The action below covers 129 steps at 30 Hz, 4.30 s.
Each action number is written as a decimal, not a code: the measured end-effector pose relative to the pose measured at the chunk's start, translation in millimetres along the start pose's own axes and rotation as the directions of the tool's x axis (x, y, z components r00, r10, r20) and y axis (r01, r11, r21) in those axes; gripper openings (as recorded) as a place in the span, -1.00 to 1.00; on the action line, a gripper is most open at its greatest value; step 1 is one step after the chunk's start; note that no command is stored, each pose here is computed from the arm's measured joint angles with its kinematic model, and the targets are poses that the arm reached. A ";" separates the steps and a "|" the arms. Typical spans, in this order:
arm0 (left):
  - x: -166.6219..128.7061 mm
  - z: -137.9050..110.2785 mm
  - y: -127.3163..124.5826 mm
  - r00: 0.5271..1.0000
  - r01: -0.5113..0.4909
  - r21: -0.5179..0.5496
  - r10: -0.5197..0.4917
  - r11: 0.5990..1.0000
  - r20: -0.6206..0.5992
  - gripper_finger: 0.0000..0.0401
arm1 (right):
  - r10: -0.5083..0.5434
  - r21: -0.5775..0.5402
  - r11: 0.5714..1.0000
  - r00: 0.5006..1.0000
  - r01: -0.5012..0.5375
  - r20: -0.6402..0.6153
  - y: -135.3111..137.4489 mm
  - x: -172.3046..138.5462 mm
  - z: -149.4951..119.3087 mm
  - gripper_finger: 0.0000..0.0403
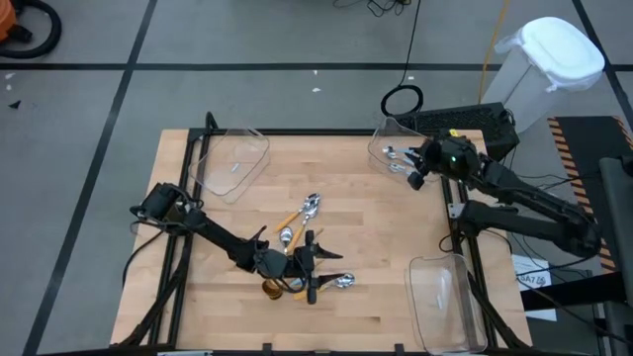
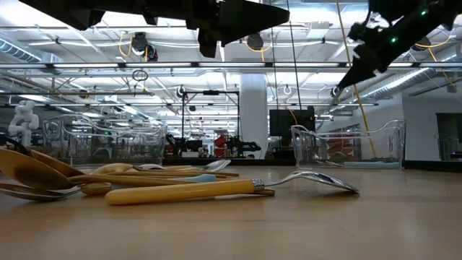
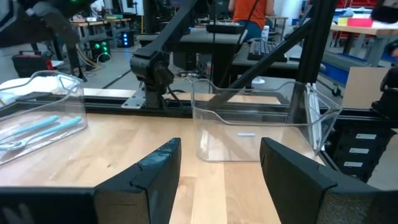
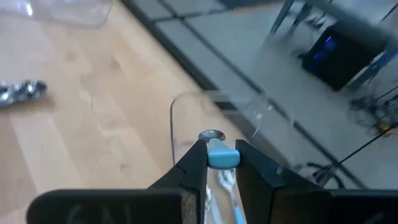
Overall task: Sort silverware by color (type)
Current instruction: Put the blue spoon into the top right transparent bin, then put the yellow spoon into the top left transparent bin
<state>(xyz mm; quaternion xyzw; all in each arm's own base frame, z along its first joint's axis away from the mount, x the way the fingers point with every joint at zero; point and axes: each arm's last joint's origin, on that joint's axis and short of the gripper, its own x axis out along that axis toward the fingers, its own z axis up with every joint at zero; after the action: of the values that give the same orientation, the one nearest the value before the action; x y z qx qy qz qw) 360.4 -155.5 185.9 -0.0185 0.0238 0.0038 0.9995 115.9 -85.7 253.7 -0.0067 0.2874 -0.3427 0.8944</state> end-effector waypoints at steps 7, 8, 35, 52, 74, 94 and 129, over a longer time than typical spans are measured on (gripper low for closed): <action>-2.6 -0.5 -5.8 1.000 0.016 0.002 -0.016 1.000 -0.002 0.09 | 0.054 0.020 0.998 0.992 -0.052 -0.112 -8.8 23.3 -6.4 -0.73; -2.9 -0.6 -6.4 1.000 0.018 0.002 -0.018 1.000 -0.002 0.09 | 0.057 0.022 0.998 0.991 -0.055 -0.123 -9.7 25.6 -7.2 -0.73; -3.5 -2.6 -7.5 1.000 0.020 0.019 -0.019 1.000 -0.022 0.09 | 0.078 0.070 0.996 0.970 -0.063 -0.232 -15.4 39.6 -16.7 -0.65; -3.5 -2.6 -7.5 1.000 0.019 0.015 -0.019 1.000 -0.021 0.09 | 0.033 0.085 0.996 0.972 -0.013 -0.233 -16.0 34.5 -16.7 -0.22; -7.3 -29.4 -3.0 0.960 -0.003 0.061 0.020 0.998 -0.279 0.09 | 0.578 0.098 0.798 0.801 -0.594 0.156 46.1 -41.3 16.2 -0.21; -18.0 -43.6 -10.9 0.914 -0.070 -0.050 0.044 0.996 -0.404 0.09 | 0.715 -0.154 0.689 0.699 -0.708 -0.016 156.4 -36.8 5.8 -0.21; 19.5 -73.1 -76.9 0.670 -0.281 0.194 0.337 0.940 -0.662 -0.36 | 0.741 -0.334 0.642 0.670 -0.690 0.039 225.5 -42.4 -14.6 -0.21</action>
<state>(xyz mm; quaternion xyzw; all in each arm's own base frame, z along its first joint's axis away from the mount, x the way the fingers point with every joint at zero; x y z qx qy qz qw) 377.1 -234.9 114.9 0.0232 0.3943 0.1648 0.9038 220.3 115.7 216.0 -0.0533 0.2351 0.0886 0.9665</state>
